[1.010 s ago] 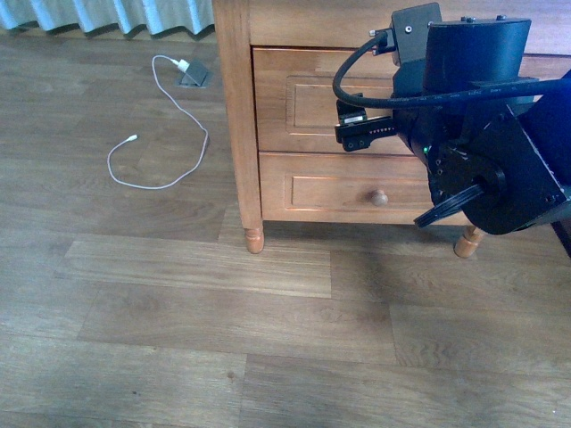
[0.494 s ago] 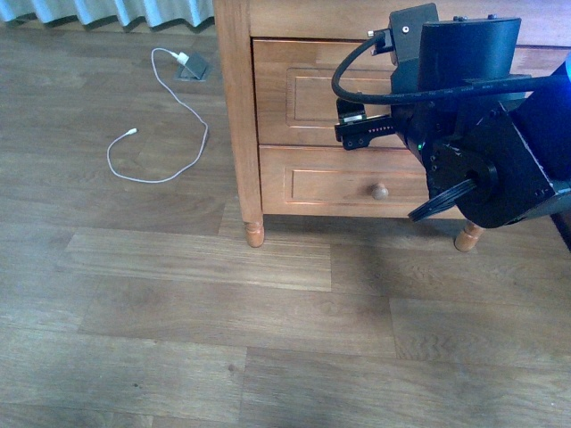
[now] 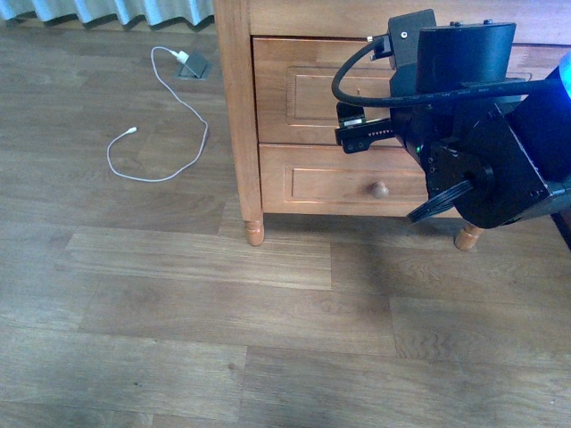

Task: Put charger into drawer

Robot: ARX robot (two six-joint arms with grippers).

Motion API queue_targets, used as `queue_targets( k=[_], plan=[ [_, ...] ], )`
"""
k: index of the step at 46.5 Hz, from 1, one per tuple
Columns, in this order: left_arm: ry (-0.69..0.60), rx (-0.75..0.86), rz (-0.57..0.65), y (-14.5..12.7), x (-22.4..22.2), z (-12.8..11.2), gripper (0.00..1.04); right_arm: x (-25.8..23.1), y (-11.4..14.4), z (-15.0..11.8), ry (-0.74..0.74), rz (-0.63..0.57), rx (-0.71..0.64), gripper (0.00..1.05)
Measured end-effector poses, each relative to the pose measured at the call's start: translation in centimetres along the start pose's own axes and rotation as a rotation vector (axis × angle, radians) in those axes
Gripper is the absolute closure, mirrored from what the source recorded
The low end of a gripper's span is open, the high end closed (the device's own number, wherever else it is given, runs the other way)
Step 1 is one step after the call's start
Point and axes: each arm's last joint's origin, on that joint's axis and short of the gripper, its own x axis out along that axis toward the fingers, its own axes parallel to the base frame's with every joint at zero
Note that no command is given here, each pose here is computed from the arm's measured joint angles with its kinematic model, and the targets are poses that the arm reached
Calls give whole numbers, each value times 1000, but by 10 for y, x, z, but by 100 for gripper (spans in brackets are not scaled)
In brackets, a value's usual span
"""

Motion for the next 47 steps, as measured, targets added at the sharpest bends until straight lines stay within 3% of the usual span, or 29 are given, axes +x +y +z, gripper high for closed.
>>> queue_targets(
  k=[6,17,24,36,47],
  plan=[
    [0,0,0,0,0,0,6,0,0,0,-2,-1,0,11],
    [0,0,0,0,0,0,6,1,-2,0,-2,-4,0,60],
    [0,0,0,0,0,0,6,1,-3,-2,1,0,-11,79],
    [0,0,0,0,0,0,6,-9,-8,-5,21,56,-9,82],
    [0,0,0,0,0,0,6,-54,-18,-13,97,150,26,82]
  ],
)
